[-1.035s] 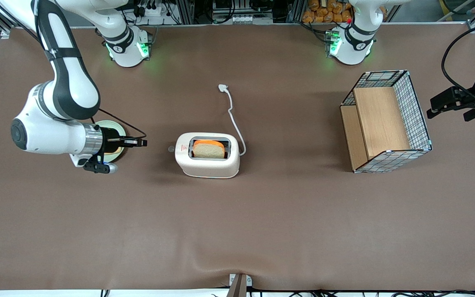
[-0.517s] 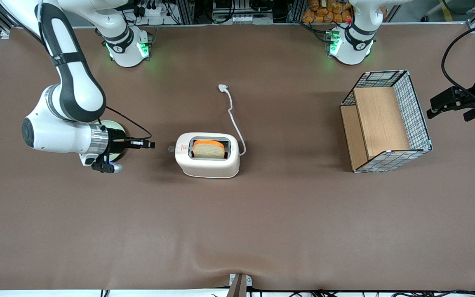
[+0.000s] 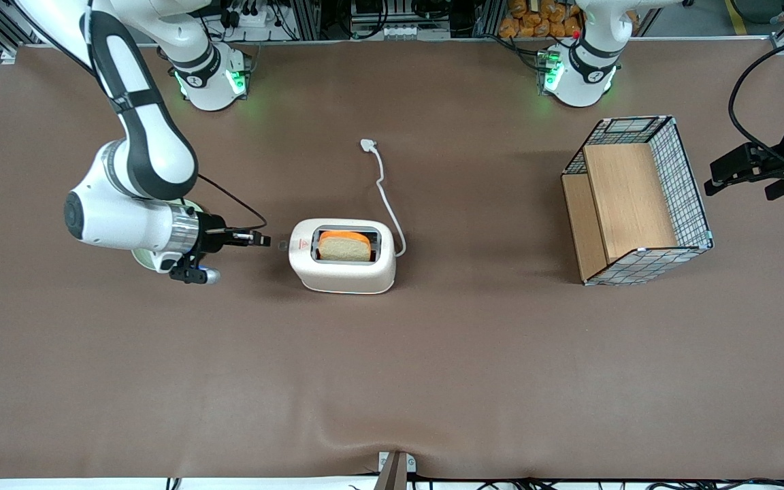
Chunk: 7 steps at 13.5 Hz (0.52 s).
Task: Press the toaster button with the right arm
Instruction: 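Move the right gripper to the lever on the white toaster's side, then push the toaster lever down with the closed right gripper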
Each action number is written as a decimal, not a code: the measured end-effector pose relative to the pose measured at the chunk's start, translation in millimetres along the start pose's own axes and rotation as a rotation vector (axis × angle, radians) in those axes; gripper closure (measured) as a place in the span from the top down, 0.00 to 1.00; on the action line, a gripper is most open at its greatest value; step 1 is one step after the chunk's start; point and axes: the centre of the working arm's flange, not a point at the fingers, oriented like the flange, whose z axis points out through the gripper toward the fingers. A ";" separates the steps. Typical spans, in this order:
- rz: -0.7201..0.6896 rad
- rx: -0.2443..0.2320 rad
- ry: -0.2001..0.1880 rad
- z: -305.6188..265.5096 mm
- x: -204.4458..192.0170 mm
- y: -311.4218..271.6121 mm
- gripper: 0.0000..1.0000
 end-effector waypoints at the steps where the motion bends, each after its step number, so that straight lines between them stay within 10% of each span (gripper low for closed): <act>1: 0.002 0.001 -0.002 4.5 1.5 2.0 0.01; 7: 0.007 0.026 -0.011 12.6 2.3 1.8 0.01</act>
